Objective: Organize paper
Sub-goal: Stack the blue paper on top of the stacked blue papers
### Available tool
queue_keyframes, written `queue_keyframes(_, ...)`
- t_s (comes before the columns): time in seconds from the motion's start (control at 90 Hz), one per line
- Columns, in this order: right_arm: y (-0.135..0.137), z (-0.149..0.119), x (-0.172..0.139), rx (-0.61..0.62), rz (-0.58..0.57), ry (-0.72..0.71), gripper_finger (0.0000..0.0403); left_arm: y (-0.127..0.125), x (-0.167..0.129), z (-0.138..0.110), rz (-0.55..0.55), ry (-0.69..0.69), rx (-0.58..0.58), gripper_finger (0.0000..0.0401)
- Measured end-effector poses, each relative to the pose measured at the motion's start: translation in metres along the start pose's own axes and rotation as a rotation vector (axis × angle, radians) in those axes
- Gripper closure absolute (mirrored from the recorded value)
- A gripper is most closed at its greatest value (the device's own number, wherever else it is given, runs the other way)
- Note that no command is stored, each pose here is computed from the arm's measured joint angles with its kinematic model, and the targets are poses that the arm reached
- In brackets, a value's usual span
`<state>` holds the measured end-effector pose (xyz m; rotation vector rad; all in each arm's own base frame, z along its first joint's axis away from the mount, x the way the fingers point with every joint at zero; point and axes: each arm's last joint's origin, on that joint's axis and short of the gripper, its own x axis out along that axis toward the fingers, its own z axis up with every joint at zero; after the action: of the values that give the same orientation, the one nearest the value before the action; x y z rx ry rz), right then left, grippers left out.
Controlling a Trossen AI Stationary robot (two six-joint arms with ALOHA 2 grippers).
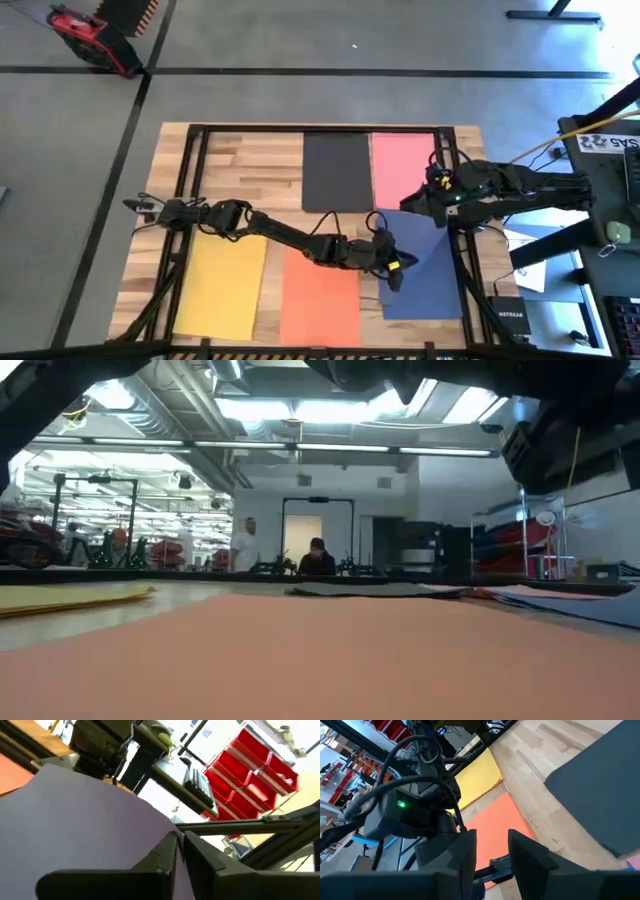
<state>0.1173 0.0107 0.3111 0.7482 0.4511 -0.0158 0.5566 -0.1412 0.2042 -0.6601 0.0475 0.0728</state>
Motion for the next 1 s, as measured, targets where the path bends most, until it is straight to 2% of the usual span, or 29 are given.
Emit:
queue_keyframes(0.3, 0.0, 0.0, 0.0, 0.001, 0.01, 0.01, 0.0301, -0.002, 0.0, 0.001, -0.014, -0.011, -0.06, 0.0296)
queue_keyframes(0.522, 0.0, 0.0, 0.0, 0.001, 0.013, 0.013, 0.0301, 0.0, 0.0, 0.0, 0.002, 0.0, -0.027, 0.028)
queue_keyframes(0.656, 0.0, -0.001, 0.0, -0.004, 0.013, 0.019, 0.0301, 0.002, -0.003, 0.007, 0.053, 0.053, 0.061, 0.0307)
queue_keyframes(0.833, -0.003, -0.005, 0.0, -0.02, -0.021, 0.06, 0.0312, -0.002, -0.014, 0.04, 0.103, 0.152, 0.158, 0.0389)
queue_keyframes(1.0, -0.007, -0.008, 0.0, -0.052, -0.069, 0.089, 0.0363, -0.01, -0.032, 0.074, 0.116, 0.249, 0.257, 0.04)
